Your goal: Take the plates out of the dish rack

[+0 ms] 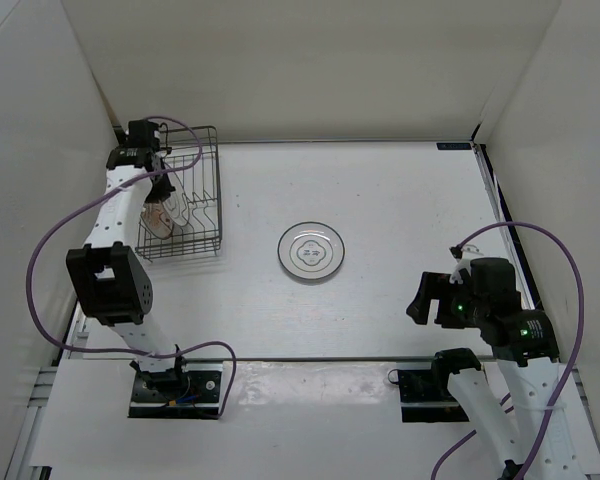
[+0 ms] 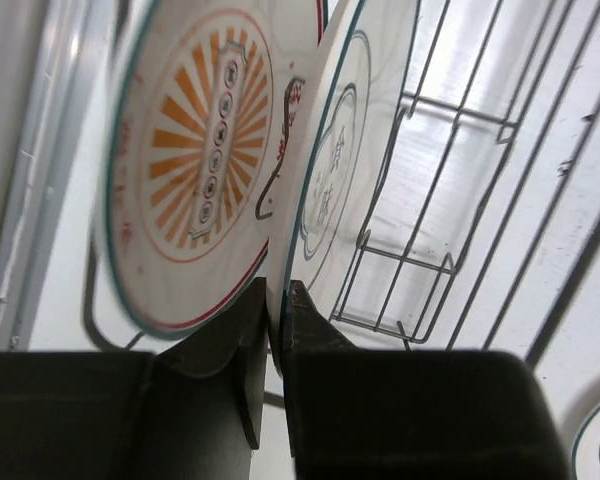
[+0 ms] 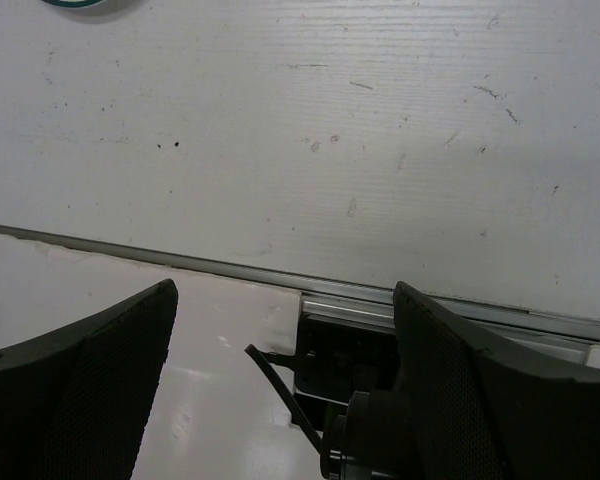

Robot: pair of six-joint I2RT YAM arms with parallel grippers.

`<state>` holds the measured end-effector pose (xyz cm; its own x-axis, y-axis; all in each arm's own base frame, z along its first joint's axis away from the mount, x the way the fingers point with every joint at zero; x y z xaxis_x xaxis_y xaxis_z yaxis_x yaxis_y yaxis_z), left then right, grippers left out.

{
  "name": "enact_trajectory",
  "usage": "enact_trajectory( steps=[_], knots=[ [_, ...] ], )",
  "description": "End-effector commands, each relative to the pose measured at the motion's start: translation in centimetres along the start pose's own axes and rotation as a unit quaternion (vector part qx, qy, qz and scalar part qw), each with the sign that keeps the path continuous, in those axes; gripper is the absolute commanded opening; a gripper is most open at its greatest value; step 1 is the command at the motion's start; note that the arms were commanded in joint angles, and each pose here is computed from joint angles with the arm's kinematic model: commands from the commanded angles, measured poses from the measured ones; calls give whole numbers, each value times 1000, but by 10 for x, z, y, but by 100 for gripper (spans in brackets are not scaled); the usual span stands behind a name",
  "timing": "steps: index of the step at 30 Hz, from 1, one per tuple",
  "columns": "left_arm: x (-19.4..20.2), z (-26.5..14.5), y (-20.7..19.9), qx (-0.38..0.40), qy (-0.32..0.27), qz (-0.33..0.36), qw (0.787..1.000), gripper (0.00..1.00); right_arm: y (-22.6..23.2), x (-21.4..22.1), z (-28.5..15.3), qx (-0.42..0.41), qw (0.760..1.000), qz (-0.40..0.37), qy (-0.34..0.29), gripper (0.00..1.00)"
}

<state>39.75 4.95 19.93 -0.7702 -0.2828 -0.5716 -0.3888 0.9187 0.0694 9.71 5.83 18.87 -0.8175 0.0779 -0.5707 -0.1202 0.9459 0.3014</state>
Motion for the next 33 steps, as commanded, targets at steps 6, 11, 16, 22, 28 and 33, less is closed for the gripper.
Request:
enact_trajectory(
  steps=[6,11,16,22,28,33],
  knots=[
    [-69,-126,-3,46,-161,-3,986,0,-1,-3,7,6,1000,6,9,90],
    [-55,-175,-52,150,-223,31,963,0,-2,-5,5,10,1000,5,-5,90],
    [-44,-230,-94,262,-260,44,928,0,-4,-4,3,16,1000,12,-18,90],
    [19,-209,-166,403,-153,61,900,0,-6,-4,4,22,999,15,-21,90],
    [89,-165,-208,494,-37,46,868,0,-7,-3,4,20,999,15,-27,90],
    [123,-148,-236,524,10,55,850,0,-6,-2,6,18,999,15,-26,90]
  ],
)
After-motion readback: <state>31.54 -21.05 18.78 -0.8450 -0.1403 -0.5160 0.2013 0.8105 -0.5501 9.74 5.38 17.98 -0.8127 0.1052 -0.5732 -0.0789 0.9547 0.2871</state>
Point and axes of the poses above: each gripper's point midway between its finger pads, its own z axis out along the fingers, its own y axis along the line the jaws close on, x = y × z, the point moved 3 cm from there along -z, back along the fingers
